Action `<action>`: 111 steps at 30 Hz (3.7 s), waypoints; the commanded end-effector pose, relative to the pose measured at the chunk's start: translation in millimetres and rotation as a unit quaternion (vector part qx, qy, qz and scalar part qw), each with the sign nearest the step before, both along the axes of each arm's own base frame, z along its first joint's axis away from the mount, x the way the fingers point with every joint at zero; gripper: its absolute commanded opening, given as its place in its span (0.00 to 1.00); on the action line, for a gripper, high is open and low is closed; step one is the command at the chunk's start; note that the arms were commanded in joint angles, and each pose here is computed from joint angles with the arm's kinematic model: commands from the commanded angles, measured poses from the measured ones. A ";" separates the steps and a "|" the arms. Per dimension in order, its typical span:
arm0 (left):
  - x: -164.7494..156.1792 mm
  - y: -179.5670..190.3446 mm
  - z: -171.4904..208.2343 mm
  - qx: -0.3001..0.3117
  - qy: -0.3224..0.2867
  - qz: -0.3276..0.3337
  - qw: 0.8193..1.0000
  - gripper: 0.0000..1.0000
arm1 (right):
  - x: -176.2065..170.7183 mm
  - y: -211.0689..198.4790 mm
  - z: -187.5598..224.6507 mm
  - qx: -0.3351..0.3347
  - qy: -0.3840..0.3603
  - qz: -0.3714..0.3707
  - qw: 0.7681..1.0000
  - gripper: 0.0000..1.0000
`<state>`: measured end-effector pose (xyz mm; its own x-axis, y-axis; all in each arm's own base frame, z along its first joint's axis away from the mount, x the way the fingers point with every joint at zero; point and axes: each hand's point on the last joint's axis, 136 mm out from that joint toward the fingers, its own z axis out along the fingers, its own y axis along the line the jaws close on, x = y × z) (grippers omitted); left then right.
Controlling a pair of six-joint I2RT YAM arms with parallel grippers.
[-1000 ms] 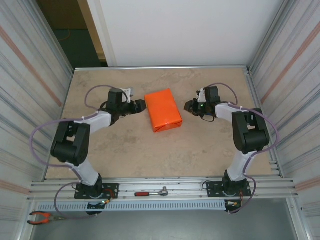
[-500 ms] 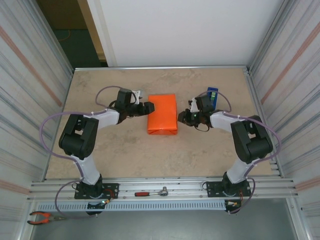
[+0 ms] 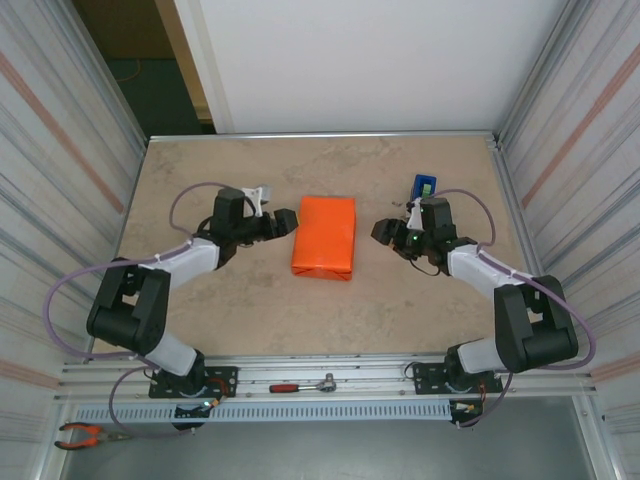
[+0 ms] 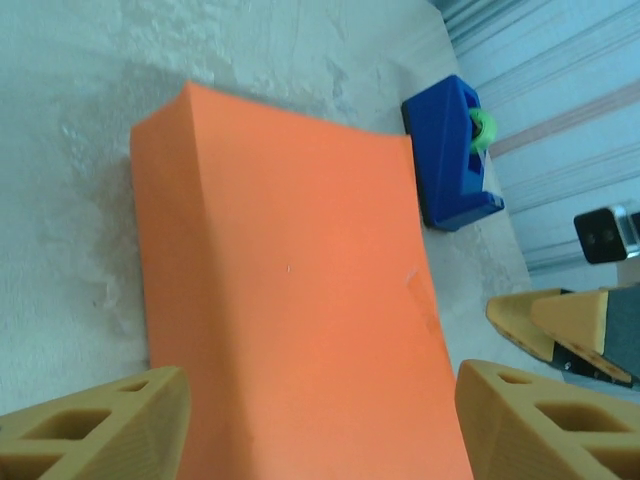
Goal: Wrap the gift box in paper
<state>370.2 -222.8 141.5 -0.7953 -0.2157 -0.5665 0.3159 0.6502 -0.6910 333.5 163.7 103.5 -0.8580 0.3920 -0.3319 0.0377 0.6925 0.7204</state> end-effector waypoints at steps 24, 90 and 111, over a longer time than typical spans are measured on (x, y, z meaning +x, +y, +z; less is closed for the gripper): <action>82.6 -55.2 -42.8 0.007 0.094 -0.107 0.990 0.83 | 45.4 31.8 6.7 0.010 0.024 0.038 0.999 0.87; -11.8 -68.8 76.1 -0.043 -0.290 -0.072 0.953 0.00 | 48.5 55.1 52.0 -0.098 -0.141 0.053 0.984 0.81; -11.5 -34.8 87.5 -0.028 -0.268 0.004 0.963 0.78 | 14.3 52.5 32.8 -0.148 -0.144 0.047 0.977 0.41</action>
